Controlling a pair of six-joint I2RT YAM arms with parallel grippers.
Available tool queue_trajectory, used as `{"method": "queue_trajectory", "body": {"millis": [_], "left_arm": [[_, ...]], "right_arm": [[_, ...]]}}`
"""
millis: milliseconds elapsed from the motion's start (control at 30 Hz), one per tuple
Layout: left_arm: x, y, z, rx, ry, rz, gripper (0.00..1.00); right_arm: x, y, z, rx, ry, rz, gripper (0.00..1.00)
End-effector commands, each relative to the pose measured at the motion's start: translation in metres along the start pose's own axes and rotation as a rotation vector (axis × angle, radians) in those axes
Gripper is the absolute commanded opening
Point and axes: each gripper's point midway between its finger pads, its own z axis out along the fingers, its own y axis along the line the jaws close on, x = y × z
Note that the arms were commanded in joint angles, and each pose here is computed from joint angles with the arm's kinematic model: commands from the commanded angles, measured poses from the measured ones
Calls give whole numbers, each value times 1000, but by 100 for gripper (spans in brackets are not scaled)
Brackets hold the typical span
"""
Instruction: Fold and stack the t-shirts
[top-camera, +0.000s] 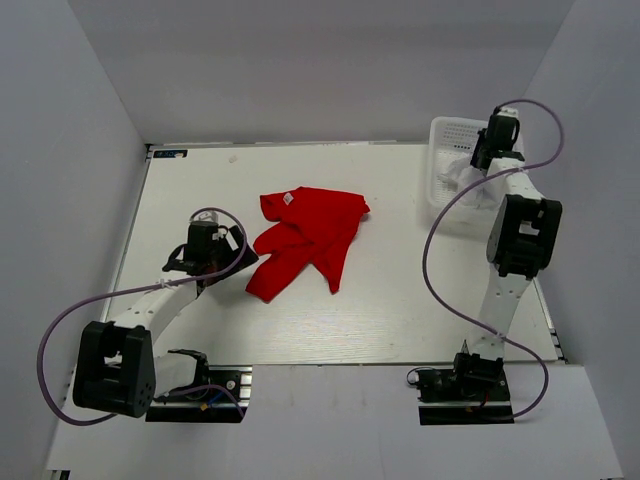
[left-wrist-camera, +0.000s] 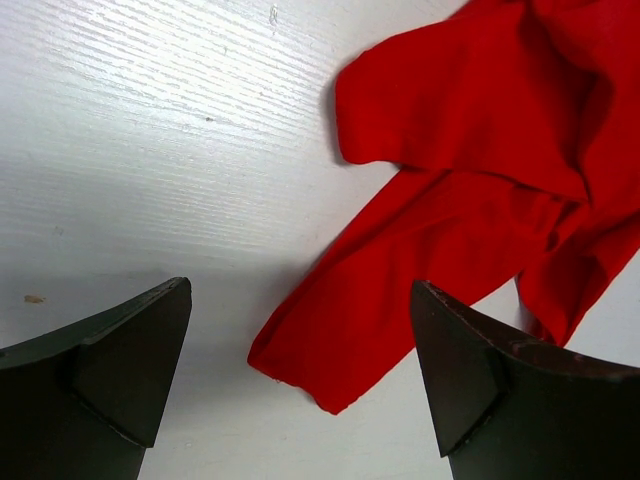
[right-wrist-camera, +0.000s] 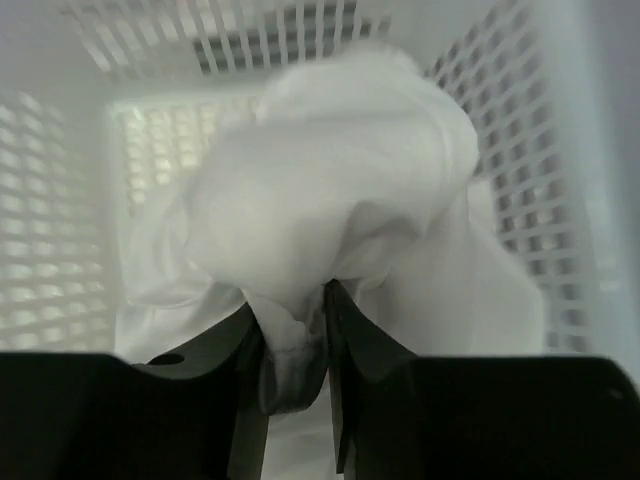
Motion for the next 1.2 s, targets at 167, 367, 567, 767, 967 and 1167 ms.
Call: {"method": "queue_trajectory", "body": {"millis": [167,367,567,767,967,1167], "left_arm": [[-4,-2,-11,-10,-6,-8,100],[20,2,-7,10,64,-22,100],[51,3,-6,63,145,-35,100],[74,10,-4,56,161,-62,92],[79,7,11,-4,180,-14,78],[93,25,20,-136,213,45,44]], "right_arm": [[-23,19,-19,-80,34,5,83],[-64,79,-137,-321,-89,-2,90],[1,166,-220,-515,-54,-165,90],[64,241,-290,-723,9,-195,90],[150,282,-318,-812,191,-318,90],[220,301,-336,-890,333,-350,90]]}}
